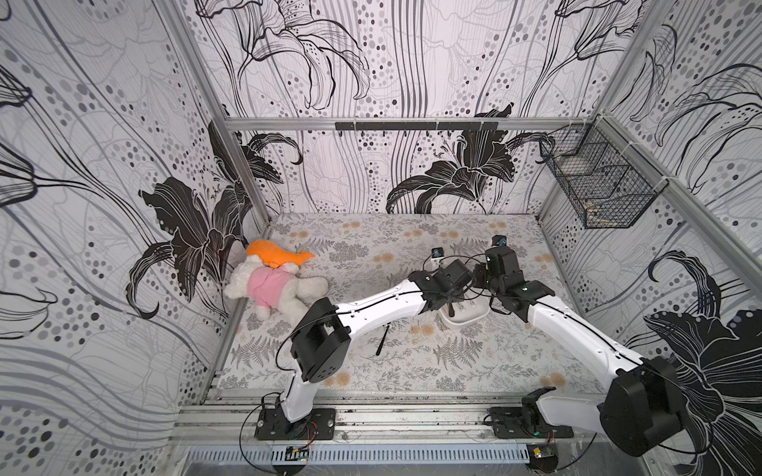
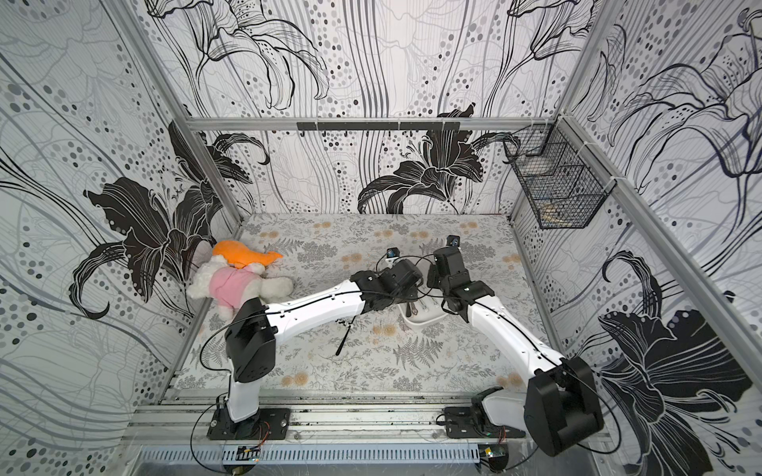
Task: Put the spoon into the storage box
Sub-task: Place the spoon in the storage box.
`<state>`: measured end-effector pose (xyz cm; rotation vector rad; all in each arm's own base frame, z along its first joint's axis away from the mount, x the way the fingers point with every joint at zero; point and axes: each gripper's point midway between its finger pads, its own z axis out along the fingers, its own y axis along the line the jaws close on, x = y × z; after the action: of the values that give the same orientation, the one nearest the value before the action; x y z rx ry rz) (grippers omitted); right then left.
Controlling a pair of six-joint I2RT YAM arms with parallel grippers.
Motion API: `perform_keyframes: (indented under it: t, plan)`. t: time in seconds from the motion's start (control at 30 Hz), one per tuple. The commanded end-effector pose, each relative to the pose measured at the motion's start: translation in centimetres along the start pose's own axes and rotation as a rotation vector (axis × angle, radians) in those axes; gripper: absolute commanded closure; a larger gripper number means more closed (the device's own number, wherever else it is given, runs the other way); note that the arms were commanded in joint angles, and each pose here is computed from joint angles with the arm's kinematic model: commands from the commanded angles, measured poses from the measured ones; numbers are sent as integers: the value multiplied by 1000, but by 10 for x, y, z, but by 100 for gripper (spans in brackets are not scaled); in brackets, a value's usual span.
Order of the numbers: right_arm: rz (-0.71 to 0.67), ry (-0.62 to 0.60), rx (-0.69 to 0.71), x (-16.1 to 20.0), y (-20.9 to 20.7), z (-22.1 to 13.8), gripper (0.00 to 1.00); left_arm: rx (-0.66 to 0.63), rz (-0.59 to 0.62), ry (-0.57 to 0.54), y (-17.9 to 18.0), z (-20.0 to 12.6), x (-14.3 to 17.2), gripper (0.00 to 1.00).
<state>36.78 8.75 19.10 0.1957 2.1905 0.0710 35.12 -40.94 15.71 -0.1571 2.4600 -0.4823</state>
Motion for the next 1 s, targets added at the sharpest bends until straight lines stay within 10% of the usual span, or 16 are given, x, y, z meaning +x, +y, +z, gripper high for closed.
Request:
perform_keyframes:
  t: [0.0,0.97]
  plan:
    - [75,-51,55,-7,-17,-6,80,-26,-42,22,-3,14,1,100]
    - [129,-62,87,-1,-27,-2,80,-197,-185,35,45,114,11,100]
